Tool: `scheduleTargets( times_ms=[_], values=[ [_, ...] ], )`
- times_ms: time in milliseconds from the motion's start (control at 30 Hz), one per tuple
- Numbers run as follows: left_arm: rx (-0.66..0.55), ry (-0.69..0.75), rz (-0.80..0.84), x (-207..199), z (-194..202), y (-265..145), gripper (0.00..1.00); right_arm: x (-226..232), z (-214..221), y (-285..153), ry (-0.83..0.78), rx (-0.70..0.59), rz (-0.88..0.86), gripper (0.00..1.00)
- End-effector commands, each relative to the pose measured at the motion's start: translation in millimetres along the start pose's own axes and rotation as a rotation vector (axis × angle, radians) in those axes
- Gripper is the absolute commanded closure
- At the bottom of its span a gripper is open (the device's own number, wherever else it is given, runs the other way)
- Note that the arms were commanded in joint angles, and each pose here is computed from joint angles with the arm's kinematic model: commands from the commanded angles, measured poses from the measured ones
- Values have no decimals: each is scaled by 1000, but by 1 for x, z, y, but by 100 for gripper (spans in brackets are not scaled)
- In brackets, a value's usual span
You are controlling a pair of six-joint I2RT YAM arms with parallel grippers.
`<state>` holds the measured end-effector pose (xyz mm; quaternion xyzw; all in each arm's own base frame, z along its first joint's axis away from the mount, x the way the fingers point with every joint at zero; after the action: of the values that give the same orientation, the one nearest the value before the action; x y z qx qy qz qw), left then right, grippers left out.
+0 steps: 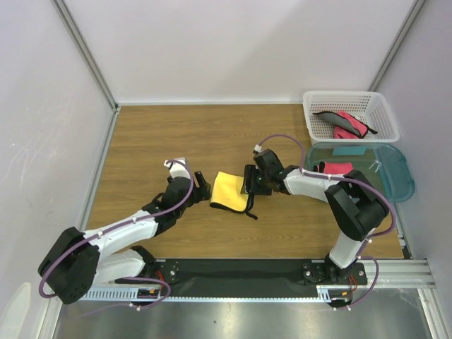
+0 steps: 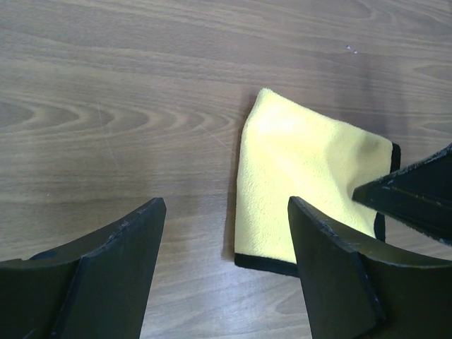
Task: Fold and stack the towels
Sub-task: Neatly place the folded towel into the bin
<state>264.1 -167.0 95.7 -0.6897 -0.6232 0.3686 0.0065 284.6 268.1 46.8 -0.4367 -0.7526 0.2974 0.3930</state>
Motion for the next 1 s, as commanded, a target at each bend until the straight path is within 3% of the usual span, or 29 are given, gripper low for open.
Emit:
scheduleTargets(
  times_ms=[0,200,367,567,800,967],
  values=[
    [1,-26,18,1,0,-4,23,-3,13,15,9,13,-3,41],
    [11,-27,16,5,3,-6,23,-13,20,24,20,-1,30,60],
    [15,-11,19,5,1,-5,23,-14,17,32,17,-28,26,100],
    [-2,-10,27,3,-6,-8,23,1,-28,7,-21,-116,-7,100],
    [-24,-1,34,1,-15,-7,22,-21,-71,-42,-156,-154,149,100],
    [-29,13,36,0,-20,-5,22,-45,-79,-63,-233,-132,261,100]
  ],
)
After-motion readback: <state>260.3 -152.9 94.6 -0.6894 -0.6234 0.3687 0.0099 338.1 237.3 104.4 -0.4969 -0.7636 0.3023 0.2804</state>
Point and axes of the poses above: each gripper's point midway between its finger pads, its own y axis out along the fingers, its own x axis along the line the jaws close on, z = x × y, the point moved 2 cm from there along -y, back along the fingers, and after that the axes turned 10 degrees about -y, right-handed, at the moved point
